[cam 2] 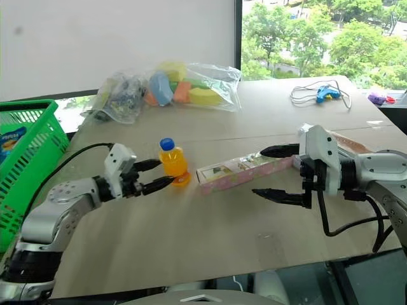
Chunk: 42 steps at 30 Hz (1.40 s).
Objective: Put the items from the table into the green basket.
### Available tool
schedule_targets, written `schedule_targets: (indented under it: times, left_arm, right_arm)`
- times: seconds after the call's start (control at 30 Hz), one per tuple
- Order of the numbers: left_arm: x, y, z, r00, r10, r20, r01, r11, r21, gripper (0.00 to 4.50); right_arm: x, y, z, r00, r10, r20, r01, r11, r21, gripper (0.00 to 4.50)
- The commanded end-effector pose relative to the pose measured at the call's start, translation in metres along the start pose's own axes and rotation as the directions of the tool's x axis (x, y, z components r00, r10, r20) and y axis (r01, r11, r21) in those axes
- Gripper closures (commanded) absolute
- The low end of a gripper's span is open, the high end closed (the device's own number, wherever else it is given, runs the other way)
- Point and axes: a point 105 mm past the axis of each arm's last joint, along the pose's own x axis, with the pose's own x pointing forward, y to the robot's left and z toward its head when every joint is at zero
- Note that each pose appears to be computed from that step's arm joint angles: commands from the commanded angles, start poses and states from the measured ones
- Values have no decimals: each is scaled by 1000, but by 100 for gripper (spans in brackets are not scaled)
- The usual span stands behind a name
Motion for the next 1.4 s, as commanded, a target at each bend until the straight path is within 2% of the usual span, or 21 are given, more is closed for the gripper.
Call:
schedule_targets:
  times: [0.03, 0.1, 0.17, 0.6, 0.77, 0.87, 1.0, 1.13, 1.17, 1.23, 1.33, 1.4]
  left_arm:
    - [8, 6, 1, 1000, -3, 18, 3, 999, 33, 117]
    - [12, 8, -4, 1000, -11, 14, 10, 999, 31, 174]
    - [14, 8, -6, 1000, -27, 11, 26, 999, 38, 188]
    - [0, 10, -5, 999, 6, 51, -9, 998, 66, 188]
    - [-12, 20, 13, 987, 65, 146, -71, 997, 36, 188]
    - [-29, 37, 32, 958, 168, 234, -164, 986, -37, 188]
    - [-60, 72, 67, 841, 396, 370, -349, 918, -188, 188]
    - [-89, 99, 91, 702, 564, 434, -469, 826, -314, 188]
    - [-91, 100, 92, 703, 569, 426, -472, 822, -320, 188]
    - [-76, 84, 81, 809, 475, 347, -413, 878, -240, 188]
    - [-40, 45, 74, 924, 296, 240, -238, 940, -244, 105]
    - [-18, 26, 80, 952, 229, 202, -178, 954, -240, 15]
  right_arm:
    - [-4, -5, 8, 1000, 20, -3, -20, 999, -26, 0]
    - [-4, -11, 10, 1000, 25, -3, -25, 999, -20, 0]
    - [-5, -16, 9, 999, 28, -19, -29, 999, -29, 0]
    - [6, -23, 5, 999, 42, -17, -43, 997, -60, 0]
    - [8, -25, 6, 999, 42, -14, -43, 996, -75, 0]
    - [10, -28, 11, 1000, 27, 8, -27, 995, -92, 0]
    - [21, -28, 21, 997, 48, 65, -41, 993, -114, 0]
    - [38, -31, 31, 990, 65, 124, -48, 989, -141, 0]
    - [43, -31, 33, 987, 80, 139, -60, 988, -143, 0]
    - [50, -32, 32, 985, 94, 145, -72, 986, -151, 0]
    - [54, -33, 29, 985, 103, 138, -80, 983, -164, 0]
    - [54, -34, 28, 986, 99, 137, -75, 983, -168, 0]
